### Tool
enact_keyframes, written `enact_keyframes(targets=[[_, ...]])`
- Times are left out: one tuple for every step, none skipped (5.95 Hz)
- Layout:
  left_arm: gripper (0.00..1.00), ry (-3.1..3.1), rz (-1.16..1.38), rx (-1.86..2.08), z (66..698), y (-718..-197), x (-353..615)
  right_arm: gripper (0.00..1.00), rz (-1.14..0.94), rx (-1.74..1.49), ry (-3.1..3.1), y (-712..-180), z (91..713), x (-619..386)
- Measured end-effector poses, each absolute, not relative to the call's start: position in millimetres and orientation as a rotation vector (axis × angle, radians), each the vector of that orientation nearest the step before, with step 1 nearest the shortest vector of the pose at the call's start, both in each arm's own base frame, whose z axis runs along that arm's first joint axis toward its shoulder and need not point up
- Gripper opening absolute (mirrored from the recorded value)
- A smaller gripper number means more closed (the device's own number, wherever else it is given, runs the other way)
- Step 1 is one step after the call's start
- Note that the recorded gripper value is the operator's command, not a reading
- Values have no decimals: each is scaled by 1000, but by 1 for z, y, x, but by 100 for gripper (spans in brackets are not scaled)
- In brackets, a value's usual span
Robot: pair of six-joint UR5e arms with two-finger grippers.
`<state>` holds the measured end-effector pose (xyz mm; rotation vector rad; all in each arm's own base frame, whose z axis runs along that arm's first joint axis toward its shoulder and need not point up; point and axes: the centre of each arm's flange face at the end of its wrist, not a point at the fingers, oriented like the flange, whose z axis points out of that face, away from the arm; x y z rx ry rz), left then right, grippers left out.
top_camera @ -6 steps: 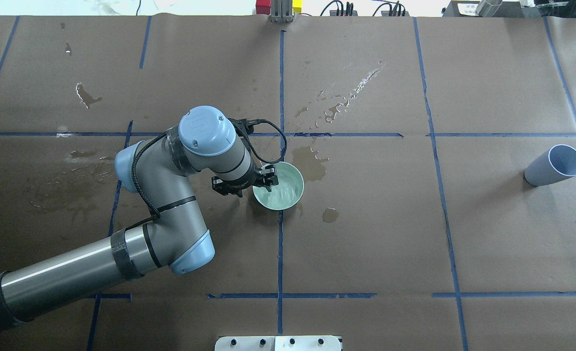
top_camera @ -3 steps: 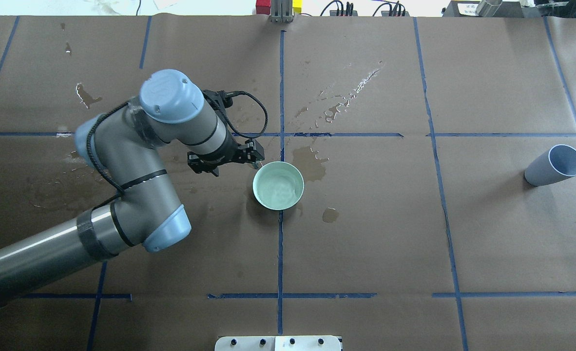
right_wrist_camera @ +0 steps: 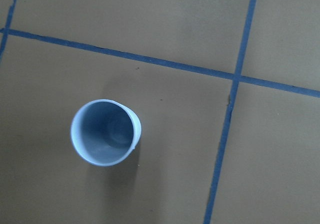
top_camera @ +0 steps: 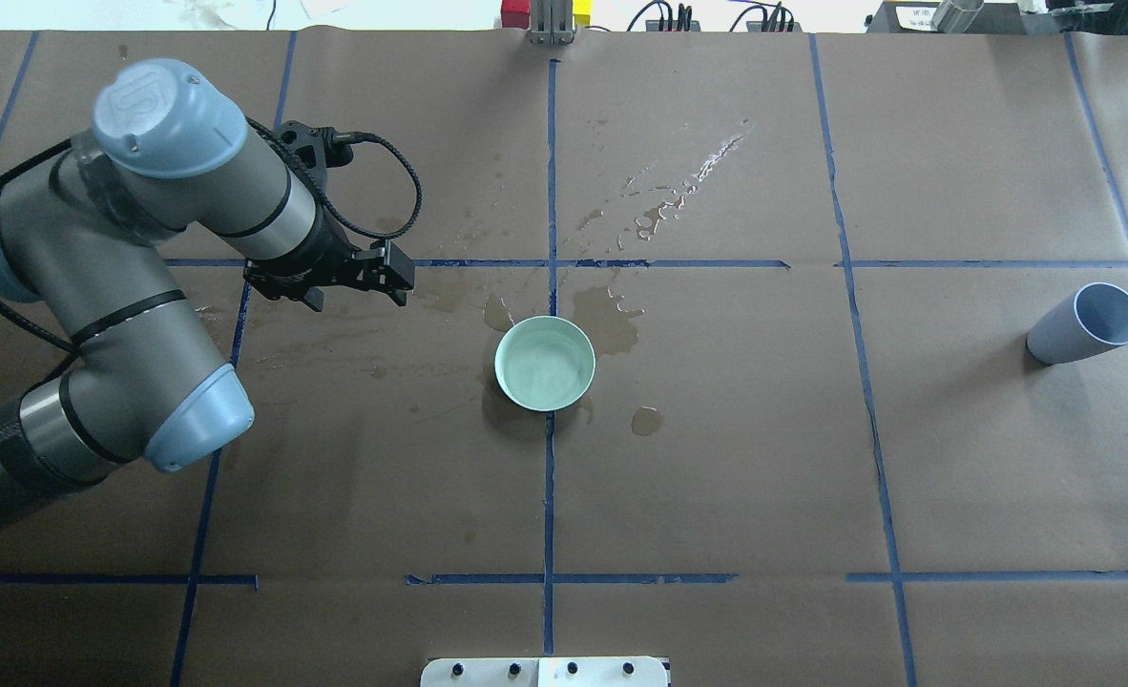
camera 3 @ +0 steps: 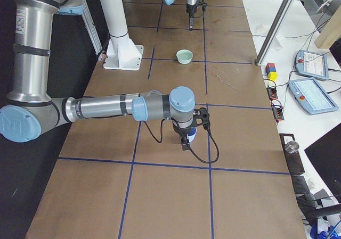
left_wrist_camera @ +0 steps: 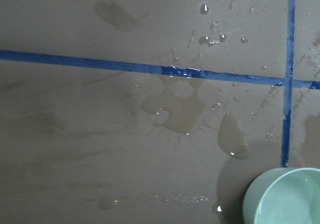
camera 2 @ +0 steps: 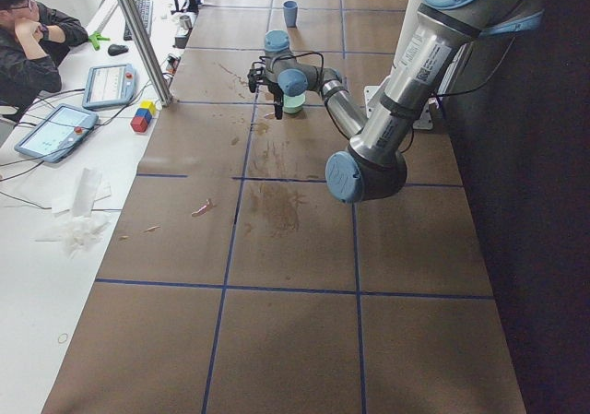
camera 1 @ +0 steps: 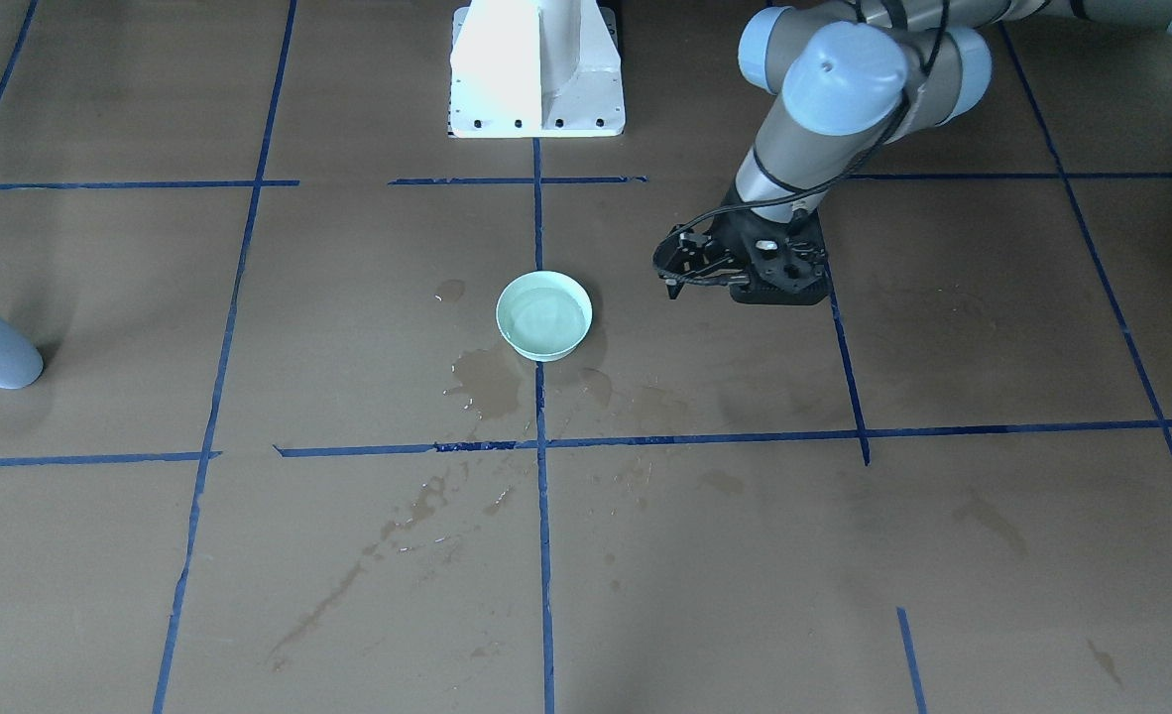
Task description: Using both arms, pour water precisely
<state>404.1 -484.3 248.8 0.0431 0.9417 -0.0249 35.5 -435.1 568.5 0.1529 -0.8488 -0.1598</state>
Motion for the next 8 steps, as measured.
enact_keyframes(targets=[[100,940,-15,43,251,-484,397,99,-115,161,-882,-434,549,24],[100,941,-13,41,250,-483,396,99,-60,185,-907,-427,535,4],[100,942,-15,39,250,-483,396,99,-5,236,-923,-408,531,-29],[100,943,-17,38,250,-483,396,99,29,301,-924,-384,535,-59],[100,943,-19,38,249,-483,396,98,42,376,-913,-363,545,-77],[100,944,-22,37,249,-483,396,98,53,441,-906,-351,562,-84],[100,945,-30,34,248,-482,397,98,74,498,-900,-344,583,-95],[100,948,-38,31,246,-482,397,98,97,555,-891,-339,604,-108]])
